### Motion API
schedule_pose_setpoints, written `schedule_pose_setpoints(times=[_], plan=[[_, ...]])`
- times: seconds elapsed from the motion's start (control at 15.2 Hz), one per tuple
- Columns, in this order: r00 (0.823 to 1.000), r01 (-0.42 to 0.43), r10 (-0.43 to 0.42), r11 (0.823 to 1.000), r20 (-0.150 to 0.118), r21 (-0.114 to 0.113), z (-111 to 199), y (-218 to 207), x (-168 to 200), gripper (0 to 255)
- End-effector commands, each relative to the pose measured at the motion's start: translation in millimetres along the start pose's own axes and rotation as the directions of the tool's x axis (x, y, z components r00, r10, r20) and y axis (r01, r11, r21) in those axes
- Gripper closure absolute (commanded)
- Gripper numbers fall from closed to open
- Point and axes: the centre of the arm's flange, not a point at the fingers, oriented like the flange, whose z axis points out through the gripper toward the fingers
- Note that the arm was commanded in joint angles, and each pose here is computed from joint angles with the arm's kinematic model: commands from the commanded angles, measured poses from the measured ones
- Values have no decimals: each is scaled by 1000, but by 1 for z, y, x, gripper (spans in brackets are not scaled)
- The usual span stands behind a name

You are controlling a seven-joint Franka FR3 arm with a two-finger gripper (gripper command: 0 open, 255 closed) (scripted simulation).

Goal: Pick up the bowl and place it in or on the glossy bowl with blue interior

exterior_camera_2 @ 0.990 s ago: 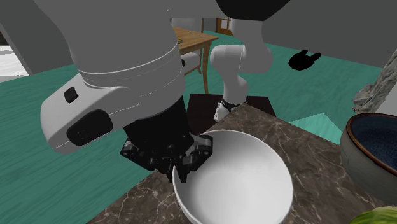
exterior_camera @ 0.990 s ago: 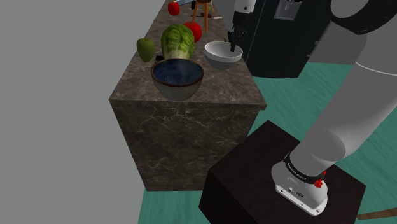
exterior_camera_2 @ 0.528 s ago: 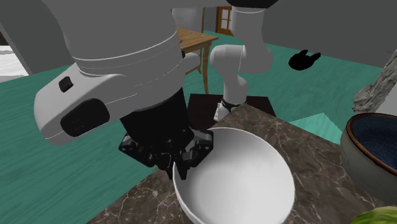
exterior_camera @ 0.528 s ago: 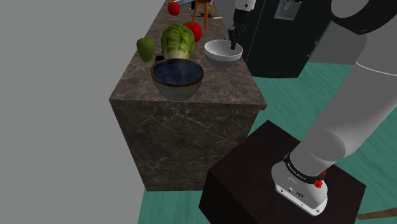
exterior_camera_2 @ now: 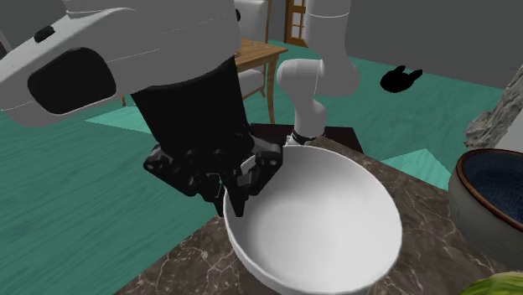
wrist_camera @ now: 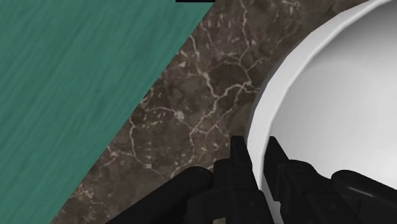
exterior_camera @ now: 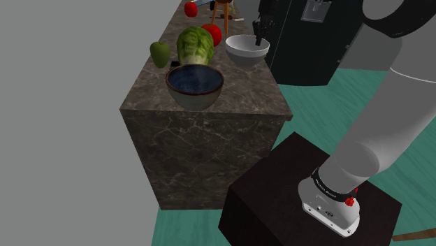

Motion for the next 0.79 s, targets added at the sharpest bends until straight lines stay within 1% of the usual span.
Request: schedule_pose_setpoints(times=[0.0, 0.73], plan=[[1000, 0, 0, 1000, 0, 0, -11, -2, -1, 255], [1000, 0, 0, 1000, 0, 0, -69, -9, -5, 255]])
